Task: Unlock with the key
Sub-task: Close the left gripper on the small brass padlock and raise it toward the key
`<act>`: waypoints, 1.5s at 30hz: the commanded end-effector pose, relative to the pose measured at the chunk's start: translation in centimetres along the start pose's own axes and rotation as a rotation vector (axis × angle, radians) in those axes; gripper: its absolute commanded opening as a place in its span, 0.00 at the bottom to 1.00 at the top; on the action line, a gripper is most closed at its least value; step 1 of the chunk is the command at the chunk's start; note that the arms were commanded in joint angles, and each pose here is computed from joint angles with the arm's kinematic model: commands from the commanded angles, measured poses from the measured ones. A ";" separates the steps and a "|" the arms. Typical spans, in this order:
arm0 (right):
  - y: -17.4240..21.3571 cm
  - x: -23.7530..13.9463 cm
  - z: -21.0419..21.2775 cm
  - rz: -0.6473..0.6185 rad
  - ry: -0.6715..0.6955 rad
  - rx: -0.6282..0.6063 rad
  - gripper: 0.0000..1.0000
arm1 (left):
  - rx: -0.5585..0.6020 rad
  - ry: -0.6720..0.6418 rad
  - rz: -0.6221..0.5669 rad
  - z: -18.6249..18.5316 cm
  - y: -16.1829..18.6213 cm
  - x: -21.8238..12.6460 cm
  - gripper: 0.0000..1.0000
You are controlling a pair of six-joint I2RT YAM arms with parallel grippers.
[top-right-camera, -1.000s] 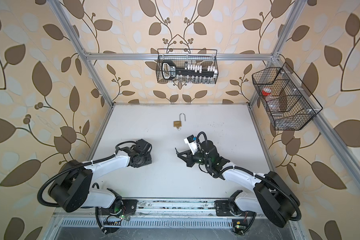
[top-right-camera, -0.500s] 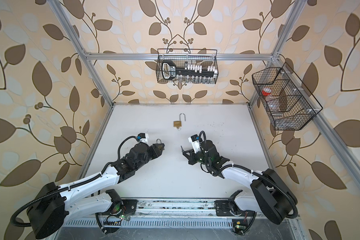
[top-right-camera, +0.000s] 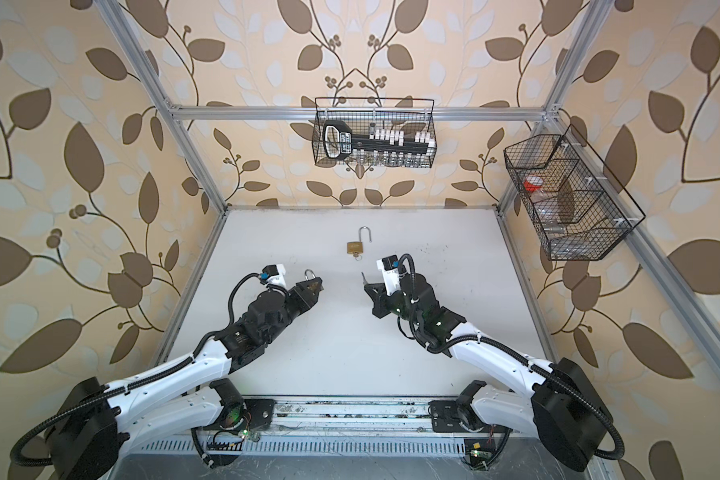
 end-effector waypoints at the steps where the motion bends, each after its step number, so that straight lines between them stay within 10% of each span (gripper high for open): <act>1: 1.3 0.5 -0.2 0.024 0.026 -0.064 0.00 | -0.143 0.092 -0.219 -0.6 -2.8 -1.6 0.00; 20: 3.9 3.2 2.2 0.132 -0.039 -0.096 0.00 | -0.037 0.519 -0.125 -6.4 -0.4 1.7 0.00; 45: 3.2 2.6 1.4 0.101 0.000 -0.073 0.00 | 0.019 0.479 -0.132 -6.3 3.3 3.7 0.00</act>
Point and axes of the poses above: each gripper's point midway between its finger pads, its own x axis out along the fingers, its own z axis along the line the jaws close on, y = z × x, the point moved 5 cm from there along -x, back along the fingers, and after that the axes turned 5 degrees about x, right-handed, at the moved point
